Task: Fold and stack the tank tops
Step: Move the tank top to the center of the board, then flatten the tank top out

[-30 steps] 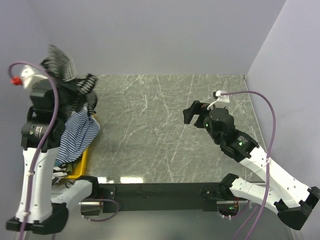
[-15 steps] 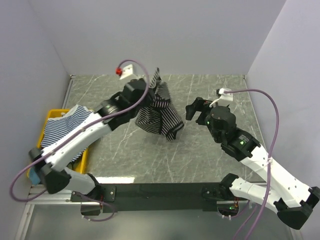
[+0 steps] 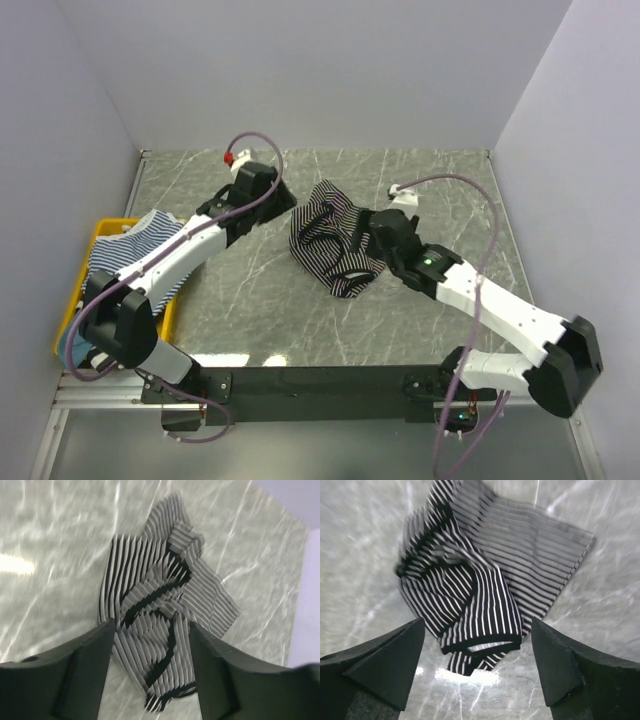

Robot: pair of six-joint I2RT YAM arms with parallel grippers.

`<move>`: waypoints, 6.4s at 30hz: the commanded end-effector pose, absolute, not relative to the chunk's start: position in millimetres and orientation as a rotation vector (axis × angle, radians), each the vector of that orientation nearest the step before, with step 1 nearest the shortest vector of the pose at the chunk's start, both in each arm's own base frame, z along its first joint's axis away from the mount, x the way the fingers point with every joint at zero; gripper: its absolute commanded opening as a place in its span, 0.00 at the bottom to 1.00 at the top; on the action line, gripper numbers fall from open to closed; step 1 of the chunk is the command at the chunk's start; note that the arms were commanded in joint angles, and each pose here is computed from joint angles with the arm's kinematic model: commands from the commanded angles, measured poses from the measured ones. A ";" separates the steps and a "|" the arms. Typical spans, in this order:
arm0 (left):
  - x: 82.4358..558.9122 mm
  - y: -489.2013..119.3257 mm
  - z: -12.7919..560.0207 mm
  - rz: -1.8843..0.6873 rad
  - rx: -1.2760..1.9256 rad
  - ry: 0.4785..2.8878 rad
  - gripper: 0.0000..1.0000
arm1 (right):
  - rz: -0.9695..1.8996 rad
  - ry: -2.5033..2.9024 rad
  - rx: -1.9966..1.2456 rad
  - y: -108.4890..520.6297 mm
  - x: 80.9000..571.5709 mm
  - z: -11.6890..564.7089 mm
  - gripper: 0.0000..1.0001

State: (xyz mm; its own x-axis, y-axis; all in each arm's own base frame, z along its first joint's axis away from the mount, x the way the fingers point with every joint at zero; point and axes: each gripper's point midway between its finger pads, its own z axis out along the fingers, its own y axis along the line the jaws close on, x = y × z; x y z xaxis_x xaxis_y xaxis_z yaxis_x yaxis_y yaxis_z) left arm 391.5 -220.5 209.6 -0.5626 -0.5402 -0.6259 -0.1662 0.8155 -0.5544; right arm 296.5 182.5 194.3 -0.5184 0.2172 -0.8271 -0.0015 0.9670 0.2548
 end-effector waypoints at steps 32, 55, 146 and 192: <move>402.9 -265.6 74.6 -0.704 -0.394 2.439 0.47 | 0.127 2.288 -0.213 287.3 284.1 82.5 0.71; 422.0 -261.7 175.7 -0.820 -0.363 2.249 0.01 | 0.022 2.151 -0.076 241.6 286.9 162.2 0.00; 281.8 -102.3 75.3 -0.283 -0.981 2.198 0.63 | 0.330 2.327 0.576 89.4 248.7 47.7 0.57; 227.5 -136.5 74.8 -0.489 -0.853 2.398 0.01 | 0.208 2.514 0.568 99.2 214.6 64.9 0.39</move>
State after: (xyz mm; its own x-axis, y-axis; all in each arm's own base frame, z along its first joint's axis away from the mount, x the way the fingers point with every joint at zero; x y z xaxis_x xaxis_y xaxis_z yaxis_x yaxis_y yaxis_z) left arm 237.0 -136.2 83.4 -0.6279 -0.6725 -0.3919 -0.4603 0.7268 -0.5098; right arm 220.3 86.0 80.6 -0.7331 0.4498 -0.5101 0.3573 0.8929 0.2739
